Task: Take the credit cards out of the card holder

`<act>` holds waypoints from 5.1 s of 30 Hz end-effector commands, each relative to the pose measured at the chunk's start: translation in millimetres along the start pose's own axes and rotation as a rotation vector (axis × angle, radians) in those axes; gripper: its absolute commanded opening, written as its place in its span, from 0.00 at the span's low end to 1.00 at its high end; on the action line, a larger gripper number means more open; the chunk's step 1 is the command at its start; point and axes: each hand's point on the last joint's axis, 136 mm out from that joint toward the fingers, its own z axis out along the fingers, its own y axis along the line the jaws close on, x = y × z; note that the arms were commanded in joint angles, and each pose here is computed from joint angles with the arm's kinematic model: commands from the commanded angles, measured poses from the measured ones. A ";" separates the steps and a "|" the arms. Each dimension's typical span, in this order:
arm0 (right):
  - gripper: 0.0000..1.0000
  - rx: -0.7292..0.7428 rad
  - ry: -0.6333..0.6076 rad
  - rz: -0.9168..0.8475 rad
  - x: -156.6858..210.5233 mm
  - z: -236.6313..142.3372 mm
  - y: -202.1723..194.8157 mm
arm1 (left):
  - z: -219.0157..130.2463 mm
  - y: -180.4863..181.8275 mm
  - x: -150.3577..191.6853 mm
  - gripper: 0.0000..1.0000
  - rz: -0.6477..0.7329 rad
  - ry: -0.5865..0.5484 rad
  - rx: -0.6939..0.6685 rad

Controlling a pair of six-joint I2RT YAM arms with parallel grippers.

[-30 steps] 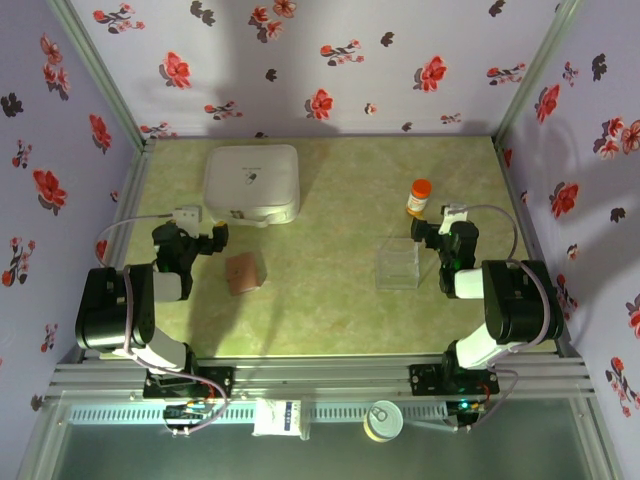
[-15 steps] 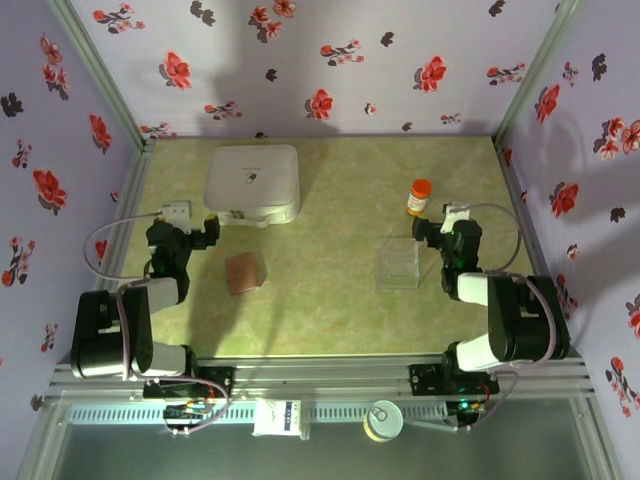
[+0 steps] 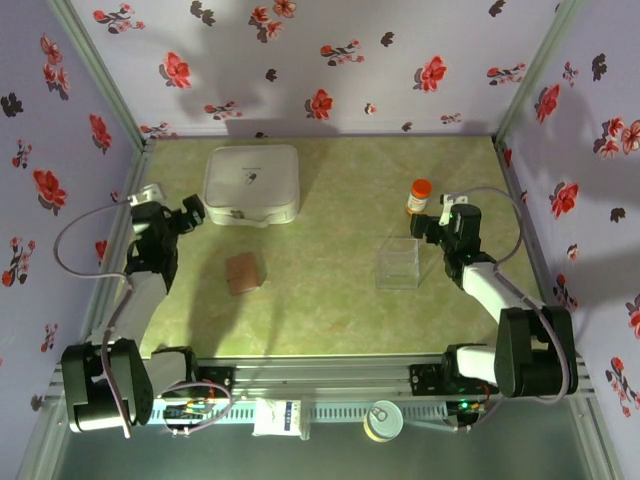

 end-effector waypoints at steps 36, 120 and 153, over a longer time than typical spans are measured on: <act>0.33 -0.014 0.583 0.210 80.0 -63.2 37.2 | -59.1 -23.2 80.8 1.00 -0.063 0.766 0.098; 0.08 -0.003 0.745 -0.034 14.8 92.9 157.6 | -52.6 -19.1 94.2 1.00 -0.098 0.839 0.103; 0.19 0.032 0.735 -0.003 20.9 120.9 173.1 | -51.2 -19.4 95.7 1.00 -0.098 0.845 0.105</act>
